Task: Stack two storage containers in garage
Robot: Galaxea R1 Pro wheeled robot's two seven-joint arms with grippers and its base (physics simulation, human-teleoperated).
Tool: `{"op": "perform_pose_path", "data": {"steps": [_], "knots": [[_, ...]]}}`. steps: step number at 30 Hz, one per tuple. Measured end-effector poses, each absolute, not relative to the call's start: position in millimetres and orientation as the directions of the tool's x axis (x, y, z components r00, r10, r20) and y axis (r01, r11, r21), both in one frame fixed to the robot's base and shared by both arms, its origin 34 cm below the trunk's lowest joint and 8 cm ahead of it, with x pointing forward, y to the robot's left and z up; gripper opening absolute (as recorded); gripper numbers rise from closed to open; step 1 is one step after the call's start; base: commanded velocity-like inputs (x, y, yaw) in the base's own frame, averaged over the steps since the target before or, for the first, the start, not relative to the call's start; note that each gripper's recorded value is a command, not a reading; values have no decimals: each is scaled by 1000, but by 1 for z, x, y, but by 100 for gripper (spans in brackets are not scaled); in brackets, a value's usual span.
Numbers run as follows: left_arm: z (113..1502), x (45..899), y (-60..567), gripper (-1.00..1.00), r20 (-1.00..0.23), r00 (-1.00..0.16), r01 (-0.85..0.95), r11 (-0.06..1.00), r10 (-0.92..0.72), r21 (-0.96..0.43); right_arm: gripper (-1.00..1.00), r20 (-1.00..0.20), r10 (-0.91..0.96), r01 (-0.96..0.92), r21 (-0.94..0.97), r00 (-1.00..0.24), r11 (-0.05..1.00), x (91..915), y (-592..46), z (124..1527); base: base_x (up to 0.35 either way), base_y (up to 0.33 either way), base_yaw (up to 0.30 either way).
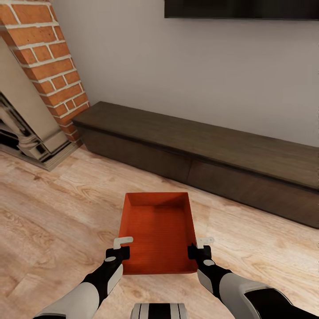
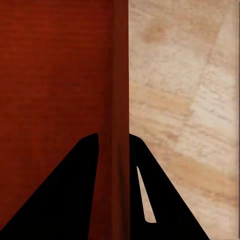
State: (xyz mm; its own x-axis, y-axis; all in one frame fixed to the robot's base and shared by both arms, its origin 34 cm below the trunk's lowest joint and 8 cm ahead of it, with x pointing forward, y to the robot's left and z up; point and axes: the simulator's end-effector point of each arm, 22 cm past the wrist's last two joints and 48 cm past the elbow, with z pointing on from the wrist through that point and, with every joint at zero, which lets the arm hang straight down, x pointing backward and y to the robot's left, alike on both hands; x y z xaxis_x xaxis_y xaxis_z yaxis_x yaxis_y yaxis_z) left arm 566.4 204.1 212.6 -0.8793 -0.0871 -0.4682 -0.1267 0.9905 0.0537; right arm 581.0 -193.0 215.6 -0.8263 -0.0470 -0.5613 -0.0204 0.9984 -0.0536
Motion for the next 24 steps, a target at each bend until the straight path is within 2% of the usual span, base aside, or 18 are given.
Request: {"op": "perform_pose_path", "data": {"steps": [24], "knots": [[264, 577, 204, -100, -466, -880, -126, 991, -87, 54, -100, -559, -47, -20, -54, -828, 998, 592, -193, 267, 0, 0, 0]]}}
